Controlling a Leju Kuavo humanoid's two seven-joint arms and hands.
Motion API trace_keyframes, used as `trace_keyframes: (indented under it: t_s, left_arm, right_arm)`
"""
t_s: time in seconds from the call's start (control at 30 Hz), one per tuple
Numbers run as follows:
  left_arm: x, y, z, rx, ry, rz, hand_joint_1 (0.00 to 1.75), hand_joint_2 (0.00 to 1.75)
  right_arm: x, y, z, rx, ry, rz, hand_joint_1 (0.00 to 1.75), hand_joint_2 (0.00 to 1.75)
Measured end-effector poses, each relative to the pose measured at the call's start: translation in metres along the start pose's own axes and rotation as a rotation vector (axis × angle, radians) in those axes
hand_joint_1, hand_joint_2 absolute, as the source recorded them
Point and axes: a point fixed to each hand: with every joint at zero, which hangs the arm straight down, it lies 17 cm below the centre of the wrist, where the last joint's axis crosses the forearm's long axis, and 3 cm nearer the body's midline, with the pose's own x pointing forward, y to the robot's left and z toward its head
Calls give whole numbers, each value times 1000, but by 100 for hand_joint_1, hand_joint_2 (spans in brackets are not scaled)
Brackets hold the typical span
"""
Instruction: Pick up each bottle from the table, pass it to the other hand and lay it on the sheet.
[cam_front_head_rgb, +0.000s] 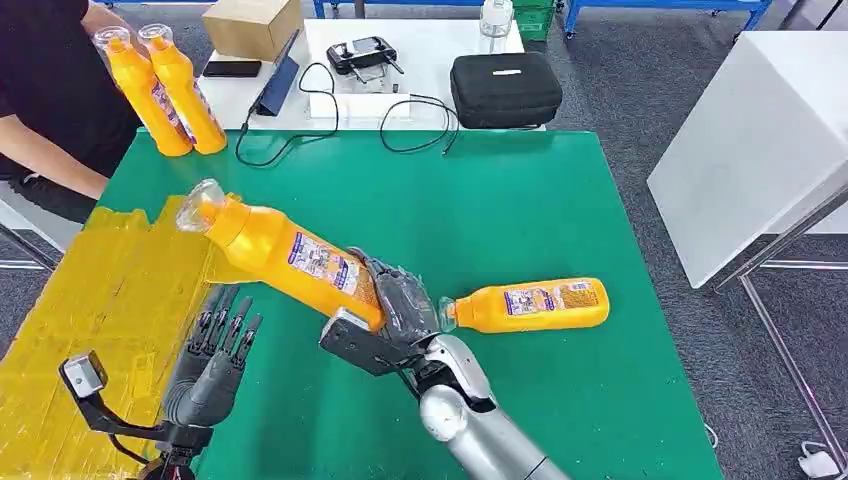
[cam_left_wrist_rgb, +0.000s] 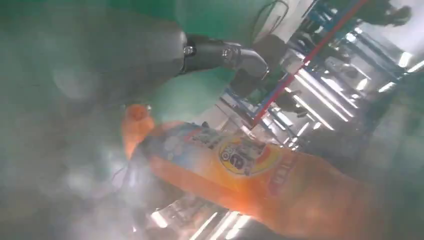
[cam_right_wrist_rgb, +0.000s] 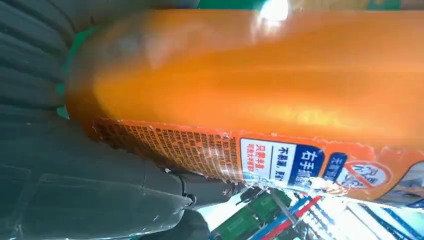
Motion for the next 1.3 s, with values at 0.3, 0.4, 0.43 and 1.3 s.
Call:
trace_keyframes:
  t_s: [0.3,0.4,0.43,1.3]
  left_arm:
    - [-8,-8,-4,-8,11,15,0,175]
    - [-9,-9,-5,-10,12,17,0,175]
    - [-9,-9,-5,-10,12,17,0,175]
    - [0,4,-2,35,-15,29,0,175]
  right_arm:
    - [19,25,2,70,-53,20,175,175]
    - [19,28,2,77,-54,22,175,175]
    - [20,29,3,80,-55,22,175,175]
    - [69,123,28,402,-200,162,175,175]
